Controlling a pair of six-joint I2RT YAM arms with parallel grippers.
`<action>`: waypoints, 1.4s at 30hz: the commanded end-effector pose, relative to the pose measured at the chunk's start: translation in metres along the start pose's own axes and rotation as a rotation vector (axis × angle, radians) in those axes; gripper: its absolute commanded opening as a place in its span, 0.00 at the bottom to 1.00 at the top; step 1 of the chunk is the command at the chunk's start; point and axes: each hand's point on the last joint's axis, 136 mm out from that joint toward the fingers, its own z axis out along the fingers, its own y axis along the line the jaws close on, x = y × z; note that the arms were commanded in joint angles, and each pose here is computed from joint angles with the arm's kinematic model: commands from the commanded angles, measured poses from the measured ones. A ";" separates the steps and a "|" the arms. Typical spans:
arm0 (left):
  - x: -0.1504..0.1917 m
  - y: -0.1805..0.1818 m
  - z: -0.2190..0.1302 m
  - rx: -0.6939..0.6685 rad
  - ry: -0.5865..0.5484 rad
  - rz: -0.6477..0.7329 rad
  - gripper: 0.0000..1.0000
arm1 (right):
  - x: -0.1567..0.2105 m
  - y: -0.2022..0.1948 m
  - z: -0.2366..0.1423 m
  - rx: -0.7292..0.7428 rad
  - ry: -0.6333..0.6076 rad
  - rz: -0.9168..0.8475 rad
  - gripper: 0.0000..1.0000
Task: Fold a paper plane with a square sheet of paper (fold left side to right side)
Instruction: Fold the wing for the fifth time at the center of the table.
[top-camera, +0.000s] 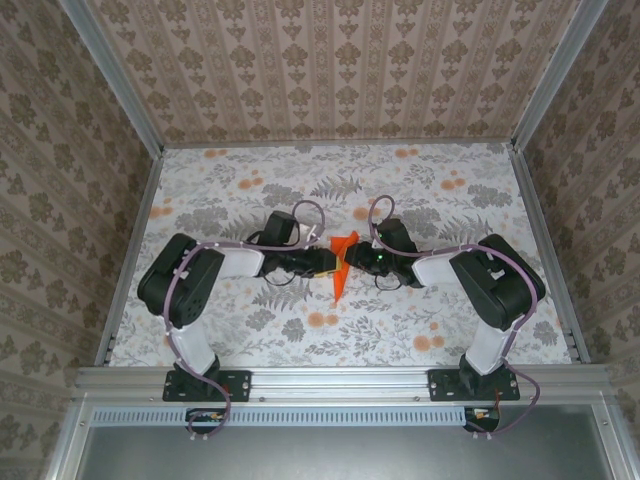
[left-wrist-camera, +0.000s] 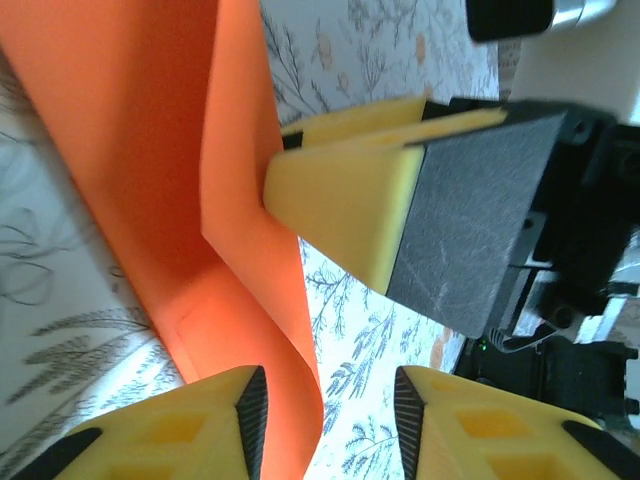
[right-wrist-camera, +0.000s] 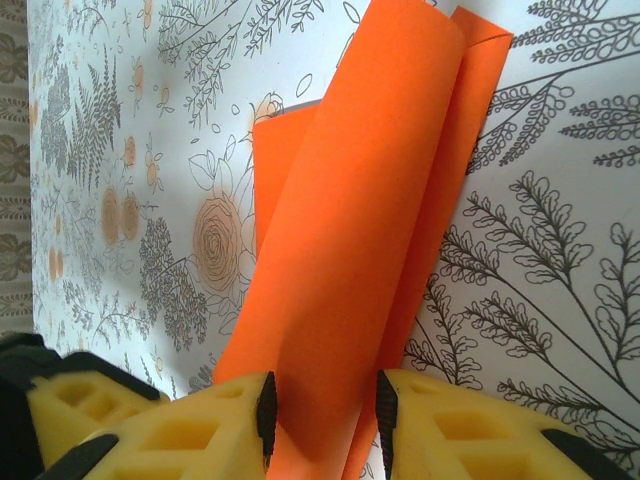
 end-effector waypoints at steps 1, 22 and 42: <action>-0.006 0.000 -0.007 0.002 -0.003 -0.004 0.43 | 0.012 -0.020 0.007 0.074 0.036 0.032 0.35; -0.028 0.017 0.014 0.007 0.012 -0.044 0.39 | 0.013 -0.021 0.006 0.077 0.041 0.033 0.34; -0.038 0.026 0.018 -0.018 0.016 0.005 0.00 | -0.002 0.001 -0.007 0.022 0.017 0.007 0.39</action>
